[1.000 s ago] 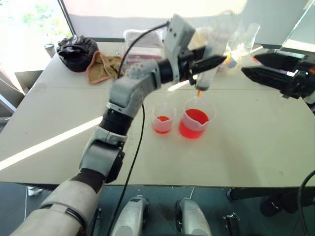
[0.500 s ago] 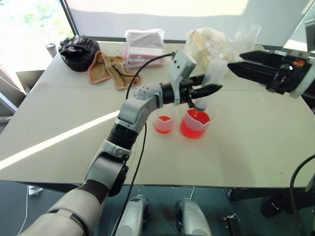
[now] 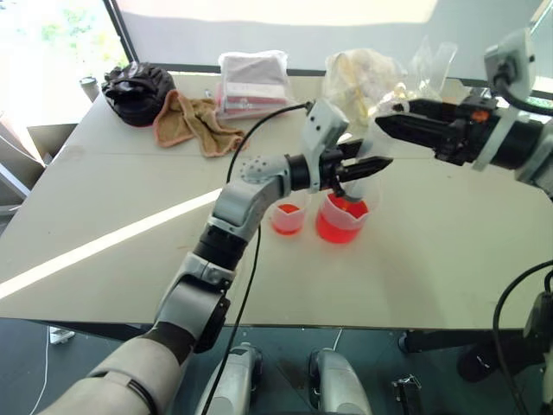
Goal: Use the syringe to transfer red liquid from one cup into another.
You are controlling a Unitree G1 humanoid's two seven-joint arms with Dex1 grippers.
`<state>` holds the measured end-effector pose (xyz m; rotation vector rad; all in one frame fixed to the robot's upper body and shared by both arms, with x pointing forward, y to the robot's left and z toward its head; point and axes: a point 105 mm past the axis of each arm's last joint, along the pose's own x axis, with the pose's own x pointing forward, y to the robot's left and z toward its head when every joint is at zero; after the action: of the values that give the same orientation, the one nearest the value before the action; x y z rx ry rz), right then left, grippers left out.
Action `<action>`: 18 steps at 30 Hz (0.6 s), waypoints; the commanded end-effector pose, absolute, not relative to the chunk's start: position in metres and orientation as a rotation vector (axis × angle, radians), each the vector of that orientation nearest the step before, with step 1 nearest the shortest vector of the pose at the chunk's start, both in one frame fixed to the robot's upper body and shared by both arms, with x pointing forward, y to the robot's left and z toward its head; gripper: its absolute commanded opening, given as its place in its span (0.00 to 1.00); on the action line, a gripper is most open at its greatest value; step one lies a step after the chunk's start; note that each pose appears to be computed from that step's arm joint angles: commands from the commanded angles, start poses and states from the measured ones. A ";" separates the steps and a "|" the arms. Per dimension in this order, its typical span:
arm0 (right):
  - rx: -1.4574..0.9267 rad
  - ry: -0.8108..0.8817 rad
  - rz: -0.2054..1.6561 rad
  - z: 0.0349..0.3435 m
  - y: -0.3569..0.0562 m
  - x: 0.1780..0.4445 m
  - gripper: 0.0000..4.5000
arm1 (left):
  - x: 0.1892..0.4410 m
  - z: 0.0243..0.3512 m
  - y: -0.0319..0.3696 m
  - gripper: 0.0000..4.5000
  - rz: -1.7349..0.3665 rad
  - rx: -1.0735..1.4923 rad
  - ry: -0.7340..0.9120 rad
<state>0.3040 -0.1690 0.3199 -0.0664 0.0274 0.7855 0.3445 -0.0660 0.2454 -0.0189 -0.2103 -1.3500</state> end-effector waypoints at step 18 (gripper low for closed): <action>-0.076 -0.121 0.821 0.354 -0.164 0.297 0.00 | 0.334 0.237 -0.070 0.32 -1.373 0.004 -0.214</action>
<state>0.3098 -0.1641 0.3185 -0.0522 0.0361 0.8066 0.3444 -0.0612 0.2390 -0.0181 -0.2097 -1.3279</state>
